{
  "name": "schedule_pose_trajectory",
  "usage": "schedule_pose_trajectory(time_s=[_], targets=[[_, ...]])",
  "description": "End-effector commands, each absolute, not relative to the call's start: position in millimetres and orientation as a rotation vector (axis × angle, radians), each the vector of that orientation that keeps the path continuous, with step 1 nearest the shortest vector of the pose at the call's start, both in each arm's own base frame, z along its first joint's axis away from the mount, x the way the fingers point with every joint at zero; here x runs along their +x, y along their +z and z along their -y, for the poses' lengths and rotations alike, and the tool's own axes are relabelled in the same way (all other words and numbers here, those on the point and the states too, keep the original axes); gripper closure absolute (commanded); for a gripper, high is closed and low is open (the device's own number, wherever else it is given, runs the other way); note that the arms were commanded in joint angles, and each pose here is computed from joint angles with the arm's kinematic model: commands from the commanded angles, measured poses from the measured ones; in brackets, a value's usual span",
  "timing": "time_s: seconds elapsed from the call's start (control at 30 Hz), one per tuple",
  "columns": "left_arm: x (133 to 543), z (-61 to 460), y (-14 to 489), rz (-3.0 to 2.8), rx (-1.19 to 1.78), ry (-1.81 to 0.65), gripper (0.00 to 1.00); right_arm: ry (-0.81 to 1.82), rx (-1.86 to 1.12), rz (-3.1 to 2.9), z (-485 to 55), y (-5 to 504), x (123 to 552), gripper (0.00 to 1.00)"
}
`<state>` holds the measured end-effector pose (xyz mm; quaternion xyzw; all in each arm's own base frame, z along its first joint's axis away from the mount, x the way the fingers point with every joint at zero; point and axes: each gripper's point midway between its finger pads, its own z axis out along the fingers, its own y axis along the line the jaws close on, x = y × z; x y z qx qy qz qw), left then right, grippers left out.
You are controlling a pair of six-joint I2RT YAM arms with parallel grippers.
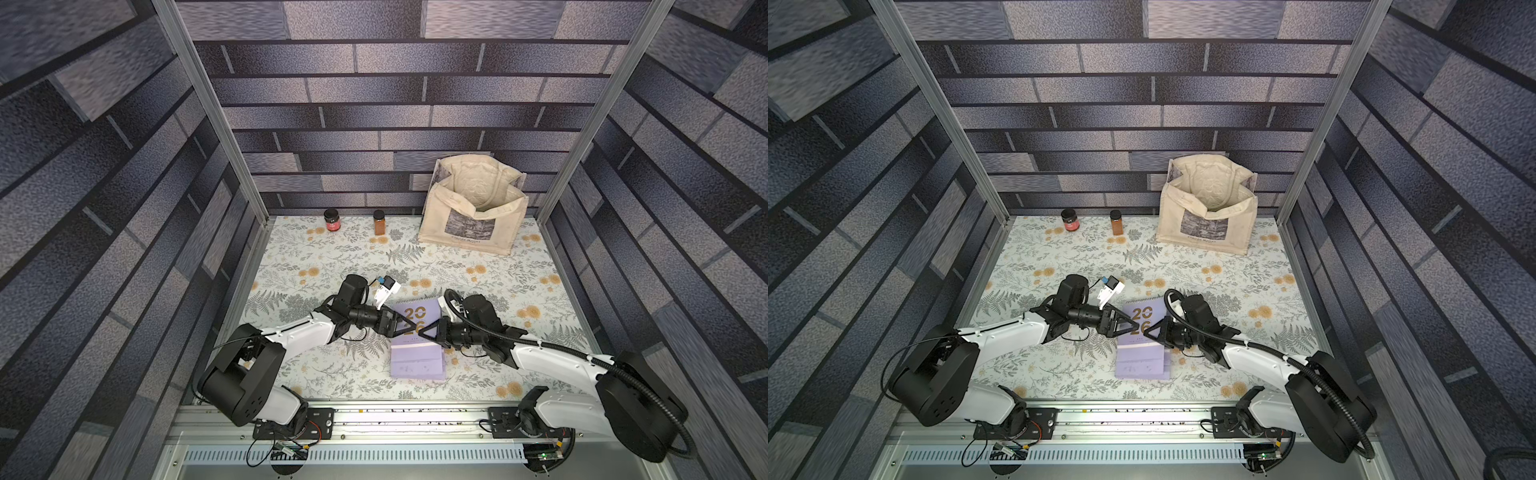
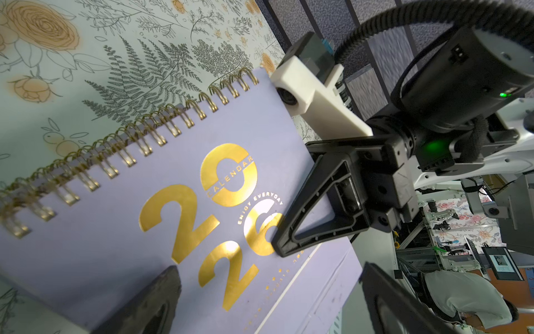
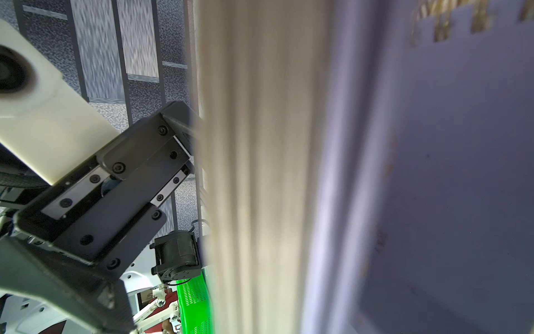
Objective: Stack the calendars
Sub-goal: Place the calendar at the calendar.
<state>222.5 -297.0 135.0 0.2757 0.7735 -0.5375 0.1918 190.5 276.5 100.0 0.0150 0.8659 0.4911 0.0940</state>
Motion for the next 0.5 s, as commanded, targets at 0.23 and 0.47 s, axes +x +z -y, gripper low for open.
schedule_pose_trajectory(time_s=[0.23, 0.47], targets=[[227, 308, 135, -2.163, 0.812, -1.533, 0.00, 1.288, 0.121, -2.719, -257, 60, 177, 1.00], [231, 308, 126, -2.192, 0.784, -1.504, 0.00, 1.254, 0.114, -2.715, -253, 64, 177, 0.71]])
